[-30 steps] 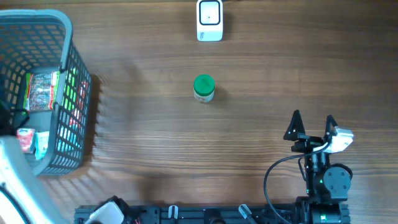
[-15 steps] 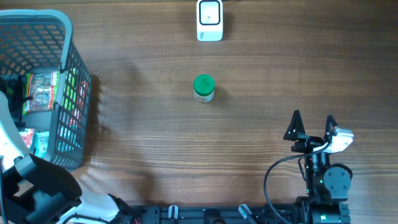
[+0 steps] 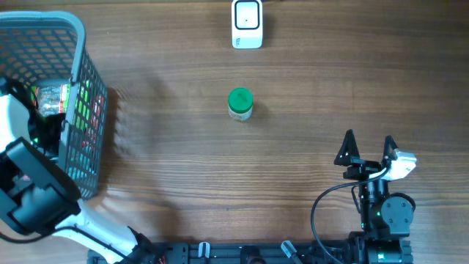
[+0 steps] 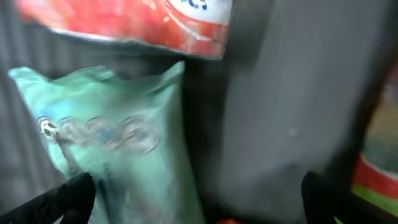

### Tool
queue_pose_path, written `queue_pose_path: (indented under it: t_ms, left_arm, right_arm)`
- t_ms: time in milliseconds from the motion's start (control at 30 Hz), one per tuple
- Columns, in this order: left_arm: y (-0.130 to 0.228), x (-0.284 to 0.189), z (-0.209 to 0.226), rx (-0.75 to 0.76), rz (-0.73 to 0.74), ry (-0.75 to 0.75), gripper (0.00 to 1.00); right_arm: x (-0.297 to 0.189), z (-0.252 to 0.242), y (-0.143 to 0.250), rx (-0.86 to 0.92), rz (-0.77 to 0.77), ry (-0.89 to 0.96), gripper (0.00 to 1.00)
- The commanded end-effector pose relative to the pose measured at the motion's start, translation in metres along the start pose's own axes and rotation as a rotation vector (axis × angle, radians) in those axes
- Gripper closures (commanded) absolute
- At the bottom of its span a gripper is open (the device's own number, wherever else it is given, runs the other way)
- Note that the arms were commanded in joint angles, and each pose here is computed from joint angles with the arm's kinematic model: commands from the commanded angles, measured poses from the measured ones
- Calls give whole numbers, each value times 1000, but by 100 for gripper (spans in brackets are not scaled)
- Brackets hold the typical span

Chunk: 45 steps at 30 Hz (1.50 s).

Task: Scan the item barcode
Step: 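Reach into the basket and grasp the light-blue wipes pack with the left gripper, then move the wipes pack past the scanner and place it on the table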

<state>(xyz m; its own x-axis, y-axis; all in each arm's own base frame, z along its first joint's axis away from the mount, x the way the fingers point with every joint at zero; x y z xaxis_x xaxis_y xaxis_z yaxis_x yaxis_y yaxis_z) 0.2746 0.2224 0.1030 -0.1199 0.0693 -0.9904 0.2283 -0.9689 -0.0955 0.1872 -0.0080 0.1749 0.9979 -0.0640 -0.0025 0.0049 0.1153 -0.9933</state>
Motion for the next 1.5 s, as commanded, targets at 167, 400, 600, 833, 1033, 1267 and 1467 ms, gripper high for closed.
queue_pose_path:
  t_ms: [167,400,600,833,1033,1267,1467]
  left_arm:
    - [13,18,15,18,60,-137,96]
    - [1,-58,12,-6,-23,66,96]
    - [5,-181,46,-45,-135,475,96]
    - [56,-280,91,78,-94,948,96]
    - [149,-309,85,411,-32,1089,96]
    - [301,-243,57,920,-119,824,96]
    - [354,-130,40,873,-220,398,96]
  right_arm:
    - [0,2,0,-16,-3,-15,0]
    - [0,2,0,-16,-3,-15,0]
    - [0,2,0,-17,-3,-15,0]
    - [0,2,0,-17,-3,-15,0]
    - [0,2,0,-16,-3,-15,0]
    - [0,2,0,-16,-3,-15,0]
    - [0,2,0,-17,-3,-15,0]
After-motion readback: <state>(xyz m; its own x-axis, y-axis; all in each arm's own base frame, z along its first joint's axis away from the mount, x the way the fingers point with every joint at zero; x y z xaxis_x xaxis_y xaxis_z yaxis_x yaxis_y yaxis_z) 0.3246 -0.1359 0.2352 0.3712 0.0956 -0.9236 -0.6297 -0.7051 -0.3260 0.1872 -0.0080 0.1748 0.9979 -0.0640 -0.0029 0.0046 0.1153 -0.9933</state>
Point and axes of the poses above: each gripper's point midway between its finger pads, its own x axis out along the fingers, its own z axis along the line the jaws close on, y = z × x, the point moved 6 cm from there along -x, back along the fingers, and after that the axes turned 8 degrees about -x, right-handed, at the moved point
